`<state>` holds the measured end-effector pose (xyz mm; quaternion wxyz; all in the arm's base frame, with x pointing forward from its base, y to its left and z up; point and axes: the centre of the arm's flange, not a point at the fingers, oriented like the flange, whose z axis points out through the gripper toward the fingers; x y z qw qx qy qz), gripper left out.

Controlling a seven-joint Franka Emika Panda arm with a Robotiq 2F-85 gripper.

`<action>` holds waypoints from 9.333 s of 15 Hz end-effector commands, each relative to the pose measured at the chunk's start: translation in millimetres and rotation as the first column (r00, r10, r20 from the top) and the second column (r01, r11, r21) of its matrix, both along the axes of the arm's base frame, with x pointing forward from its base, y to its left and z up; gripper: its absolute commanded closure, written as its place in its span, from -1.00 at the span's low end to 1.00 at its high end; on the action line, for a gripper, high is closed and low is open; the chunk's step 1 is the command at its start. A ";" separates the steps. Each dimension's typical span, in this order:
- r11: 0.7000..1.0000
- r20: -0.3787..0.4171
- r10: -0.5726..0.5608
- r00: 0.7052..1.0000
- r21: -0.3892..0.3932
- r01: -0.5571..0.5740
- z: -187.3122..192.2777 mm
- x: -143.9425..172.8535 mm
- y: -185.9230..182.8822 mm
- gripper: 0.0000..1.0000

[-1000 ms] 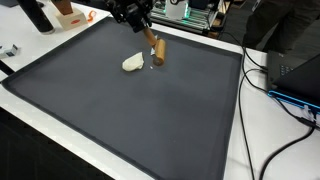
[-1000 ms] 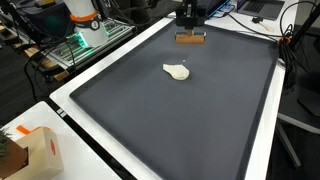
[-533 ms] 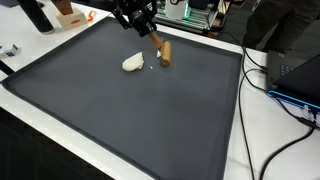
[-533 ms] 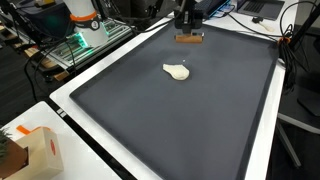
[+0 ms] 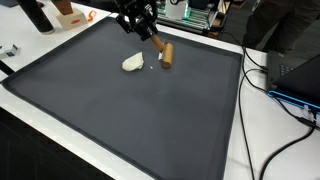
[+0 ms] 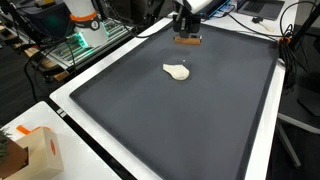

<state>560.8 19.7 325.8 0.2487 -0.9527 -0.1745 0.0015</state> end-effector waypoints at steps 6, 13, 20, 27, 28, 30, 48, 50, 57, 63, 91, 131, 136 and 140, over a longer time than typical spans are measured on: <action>0.995 -0.071 -0.082 0.994 0.051 0.086 -13.8 -4.3 -9.5 0.51; 0.991 -0.097 -0.114 0.989 0.058 0.120 -25.6 -4.3 -13.9 0.51; 0.990 -0.102 -0.127 0.987 0.056 0.133 -31.8 -4.9 -20.4 0.51; 0.991 -0.092 -0.121 0.988 0.049 0.126 -30.3 -7.1 -25.1 0.51; 0.992 -0.092 -0.114 0.989 0.040 0.118 -30.2 -7.2 -26.0 0.51; 0.993 -0.090 -0.109 0.990 0.040 0.113 -29.6 -7.5 -27.2 0.51; 0.986 -0.034 0.089 0.995 -0.137 -0.093 11.6 -15.9 -15.3 0.51; 0.977 -0.020 0.126 0.992 -0.172 -0.127 24.1 -17.2 -12.5 0.51; 0.901 -0.012 0.298 0.954 -0.326 -0.285 64.6 -26.0 -4.3 0.51; 0.788 0.022 0.507 0.862 -0.416 -0.453 91.5 -30.5 6.9 0.51; 0.443 0.027 0.879 0.477 -0.419 -0.793 31.5 -8.9 12.1 0.51; 0.339 0.162 0.939 0.303 -0.568 -0.750 -14.4 3.8 -8.6 0.51; 0.295 0.122 0.955 0.271 -0.501 -0.814 -17.0 2.7 -5.6 0.51; 0.259 0.096 0.965 0.243 -0.463 -0.848 -17.5 2.3 -2.4 0.51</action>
